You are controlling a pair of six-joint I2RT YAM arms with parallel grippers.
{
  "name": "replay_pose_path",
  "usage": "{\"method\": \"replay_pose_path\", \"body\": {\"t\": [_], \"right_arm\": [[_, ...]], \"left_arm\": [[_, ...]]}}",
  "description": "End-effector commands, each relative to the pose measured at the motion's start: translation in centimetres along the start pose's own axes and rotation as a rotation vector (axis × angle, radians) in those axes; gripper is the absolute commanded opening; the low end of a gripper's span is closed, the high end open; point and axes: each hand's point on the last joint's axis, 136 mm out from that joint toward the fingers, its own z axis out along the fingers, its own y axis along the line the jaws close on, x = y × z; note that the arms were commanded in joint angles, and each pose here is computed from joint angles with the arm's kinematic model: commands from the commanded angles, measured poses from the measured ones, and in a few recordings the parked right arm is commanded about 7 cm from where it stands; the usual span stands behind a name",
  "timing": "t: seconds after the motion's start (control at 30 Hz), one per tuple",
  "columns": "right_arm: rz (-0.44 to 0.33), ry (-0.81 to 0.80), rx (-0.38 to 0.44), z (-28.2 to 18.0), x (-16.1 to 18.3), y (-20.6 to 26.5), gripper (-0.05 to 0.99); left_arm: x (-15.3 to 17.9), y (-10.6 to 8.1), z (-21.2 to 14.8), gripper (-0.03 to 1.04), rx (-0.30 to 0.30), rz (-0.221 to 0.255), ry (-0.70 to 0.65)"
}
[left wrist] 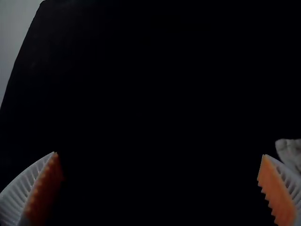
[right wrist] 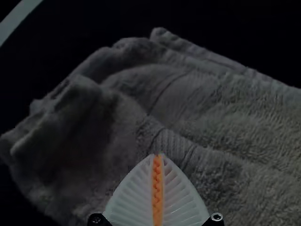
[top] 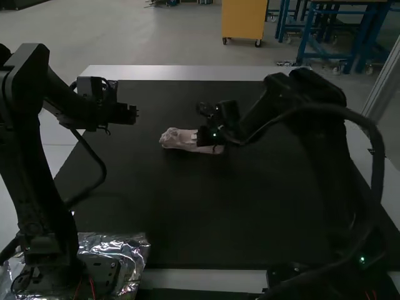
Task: Fold the towel.
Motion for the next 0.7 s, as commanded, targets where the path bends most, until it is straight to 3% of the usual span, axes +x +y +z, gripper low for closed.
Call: {"method": "replay_pose_path", "body": {"t": [0.0, 0.27, 0.5, 0.57, 0.67], "right_arm": [[0.003, 0.0, -0.029, 1.0, 0.2, 0.9, -0.02], [0.011, 0.004, -0.038, 2.0, 1.0, 1.0, -0.02], [-0.014, -0.159, -0.04, -3.6, -9.6, 2.8, 0.0], [-0.025, -0.214, -0.033, -6.3, -13.2, 3.4, 0.12], [-0.04, -0.302, -0.007, -10.8, -17.8, 3.9, 0.48]], "left_arm": [[-1.8, 0.0, -0.8, 0.97, -0.012, 0.007, -0.044], [-3.2, 0.1, -1.4, 0.97, -0.015, 0.005, -0.073], [-6.9, -0.6, -3.0, 0.97, -0.007, 0.019, -0.132], [-8.5, -1.4, -3.8, 0.97, 0.005, 0.03, -0.158], [-11.5, -2.0, -5.5, 0.97, 0.009, 0.043, -0.213]]}}
